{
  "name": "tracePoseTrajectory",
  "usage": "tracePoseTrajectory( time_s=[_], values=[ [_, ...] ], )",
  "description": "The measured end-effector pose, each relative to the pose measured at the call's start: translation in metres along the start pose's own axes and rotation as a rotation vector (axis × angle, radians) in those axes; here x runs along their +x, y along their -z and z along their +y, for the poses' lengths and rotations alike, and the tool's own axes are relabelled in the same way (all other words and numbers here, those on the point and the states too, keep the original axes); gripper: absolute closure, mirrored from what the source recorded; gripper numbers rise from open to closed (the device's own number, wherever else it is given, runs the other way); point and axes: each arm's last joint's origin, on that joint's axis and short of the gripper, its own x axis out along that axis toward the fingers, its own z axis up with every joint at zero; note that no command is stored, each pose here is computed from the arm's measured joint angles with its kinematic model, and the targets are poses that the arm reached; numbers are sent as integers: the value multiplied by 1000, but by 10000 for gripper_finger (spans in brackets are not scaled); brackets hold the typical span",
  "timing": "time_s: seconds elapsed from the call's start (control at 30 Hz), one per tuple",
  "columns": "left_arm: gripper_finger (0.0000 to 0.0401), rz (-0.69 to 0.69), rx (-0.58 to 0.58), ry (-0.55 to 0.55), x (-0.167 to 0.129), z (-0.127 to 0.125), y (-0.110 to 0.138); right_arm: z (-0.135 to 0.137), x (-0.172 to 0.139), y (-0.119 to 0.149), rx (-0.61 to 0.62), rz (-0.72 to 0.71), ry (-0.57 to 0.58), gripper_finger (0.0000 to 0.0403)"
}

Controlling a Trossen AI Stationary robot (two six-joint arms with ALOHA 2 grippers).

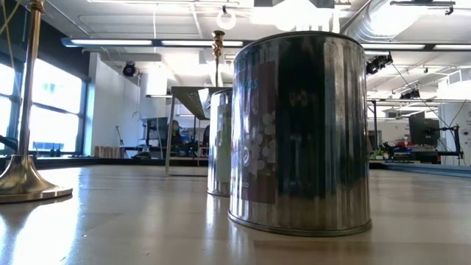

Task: Pick & Place candle stick holders
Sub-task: Put the brown scented candle on the shelf aligned with the other green scented candle

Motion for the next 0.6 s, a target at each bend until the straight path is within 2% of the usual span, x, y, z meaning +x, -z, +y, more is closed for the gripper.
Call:
tracePoseTrajectory(
  time_s=[0.07,0.27,0.47,0.6],
  values=[
    [42,0,0,0,0,0,0,1,1,-2,-8,-1,-15,10],
    [42,0,0,0,0,0,0,-2,7,6,29,30,42,7],
    [42,0,0,0,0,0,0,-8,27,39,111,107,99,6],
    [42,0,0,0,0,0,0,-13,41,60,213,236,66,4]
  ],
)
